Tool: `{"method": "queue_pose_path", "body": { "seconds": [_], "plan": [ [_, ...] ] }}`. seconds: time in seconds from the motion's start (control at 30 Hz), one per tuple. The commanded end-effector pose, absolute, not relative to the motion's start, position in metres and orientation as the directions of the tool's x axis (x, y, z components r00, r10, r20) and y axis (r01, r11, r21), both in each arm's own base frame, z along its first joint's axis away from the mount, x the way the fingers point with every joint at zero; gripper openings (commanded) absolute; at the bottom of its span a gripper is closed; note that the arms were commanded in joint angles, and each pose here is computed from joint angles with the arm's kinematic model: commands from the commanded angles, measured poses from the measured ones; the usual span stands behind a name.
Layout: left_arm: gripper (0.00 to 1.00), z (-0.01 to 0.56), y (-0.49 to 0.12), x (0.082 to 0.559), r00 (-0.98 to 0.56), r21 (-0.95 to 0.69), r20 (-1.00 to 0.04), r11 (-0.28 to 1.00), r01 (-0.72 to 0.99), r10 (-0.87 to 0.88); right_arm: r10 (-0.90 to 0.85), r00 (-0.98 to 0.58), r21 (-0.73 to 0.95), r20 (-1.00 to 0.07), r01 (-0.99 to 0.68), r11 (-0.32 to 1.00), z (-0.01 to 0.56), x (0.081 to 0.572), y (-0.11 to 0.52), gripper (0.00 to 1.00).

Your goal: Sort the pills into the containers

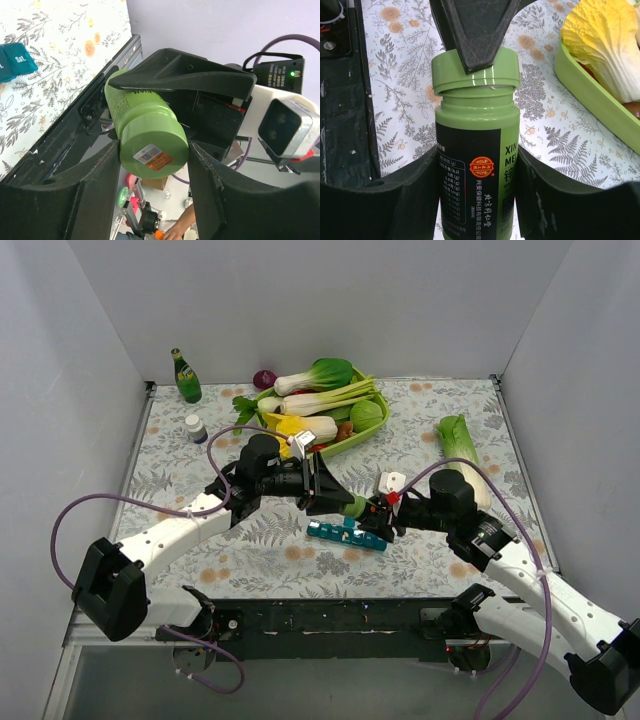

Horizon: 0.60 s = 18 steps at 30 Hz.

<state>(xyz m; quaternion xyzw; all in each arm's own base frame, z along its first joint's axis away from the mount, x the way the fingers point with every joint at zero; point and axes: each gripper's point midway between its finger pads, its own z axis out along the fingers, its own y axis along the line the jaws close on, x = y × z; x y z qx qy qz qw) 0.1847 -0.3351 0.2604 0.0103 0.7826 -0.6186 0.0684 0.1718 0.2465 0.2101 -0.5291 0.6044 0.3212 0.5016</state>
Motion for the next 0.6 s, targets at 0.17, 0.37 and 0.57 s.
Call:
{"method": "queue_pose_path", "body": {
  "seconds": [0.17,0.37,0.57],
  "plan": [
    [0.13,0.259,-0.343,0.184,-0.989,-0.941,-0.138,0.318,0.117,-0.046,-0.316,0.143,-0.217,-0.938,-0.953,0.213,0.234,0.176,0.252,0.01],
    [0.13,0.255,-0.346,0.187,-0.988,-0.917,-0.153,0.374,0.139,-0.006,-0.348,0.157,-0.239,-0.924,-0.949,0.206,0.232,0.178,0.251,0.01],
    [0.13,0.251,-0.348,0.188,-0.989,-0.904,-0.143,0.403,0.143,0.031,-0.355,0.167,-0.251,-0.920,-0.946,0.204,0.235,0.179,0.251,0.01]
  ]
}}
